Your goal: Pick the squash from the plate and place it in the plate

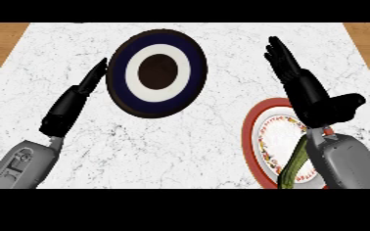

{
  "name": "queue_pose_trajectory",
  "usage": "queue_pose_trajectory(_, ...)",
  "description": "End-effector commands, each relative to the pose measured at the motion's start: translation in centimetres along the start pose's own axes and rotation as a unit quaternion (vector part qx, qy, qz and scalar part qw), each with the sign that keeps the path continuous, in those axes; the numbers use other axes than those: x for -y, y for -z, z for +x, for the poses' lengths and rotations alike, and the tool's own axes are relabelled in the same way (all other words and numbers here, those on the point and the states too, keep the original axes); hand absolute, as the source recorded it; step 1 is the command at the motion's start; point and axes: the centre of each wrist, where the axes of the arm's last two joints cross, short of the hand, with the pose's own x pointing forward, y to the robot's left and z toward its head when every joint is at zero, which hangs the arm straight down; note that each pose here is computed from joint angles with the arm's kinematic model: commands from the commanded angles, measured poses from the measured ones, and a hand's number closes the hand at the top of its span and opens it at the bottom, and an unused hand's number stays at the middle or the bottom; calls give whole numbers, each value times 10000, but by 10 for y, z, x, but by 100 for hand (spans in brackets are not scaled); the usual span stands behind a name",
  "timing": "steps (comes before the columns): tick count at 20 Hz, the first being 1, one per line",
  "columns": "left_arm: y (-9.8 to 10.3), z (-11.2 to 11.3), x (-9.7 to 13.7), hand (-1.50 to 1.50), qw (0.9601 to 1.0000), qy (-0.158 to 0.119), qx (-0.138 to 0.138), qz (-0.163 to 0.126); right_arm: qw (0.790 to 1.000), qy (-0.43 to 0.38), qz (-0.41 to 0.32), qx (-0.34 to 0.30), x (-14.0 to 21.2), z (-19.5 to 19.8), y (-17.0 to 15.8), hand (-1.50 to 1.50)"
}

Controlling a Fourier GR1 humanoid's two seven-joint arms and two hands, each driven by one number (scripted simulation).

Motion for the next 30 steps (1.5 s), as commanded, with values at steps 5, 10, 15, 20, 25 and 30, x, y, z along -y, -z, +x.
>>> queue_pose_trajectory(5,0,-10,-5,0,9909,-329,-623,1145,9236,639,-3699,-774,38,-22,-4,-150)
queue_pose_trajectory(10,-3,-15,2,0,9876,-654,-820,1170,8640,-2434,-3596,-2548,70,-85,-56,150)
queue_pose_trajectory(15,17,0,4,0,9845,-641,-991,1301,8469,-1668,-4400,-2475,-39,-108,-55,-150)
queue_pose_trajectory(20,19,7,18,0,9834,-704,-985,1353,8161,-2649,-4505,-2467,-37,-99,-55,-150)
queue_pose_trajectory(25,1,0,6,0,9825,-780,-1038,1337,7798,-3333,-4616,-2604,-21,-57,-61,-150)
queue_pose_trajectory(30,7,-4,7,0,9818,-681,-1136,1364,7582,-3540,-3575,-4147,-41,-35,-59,-150)
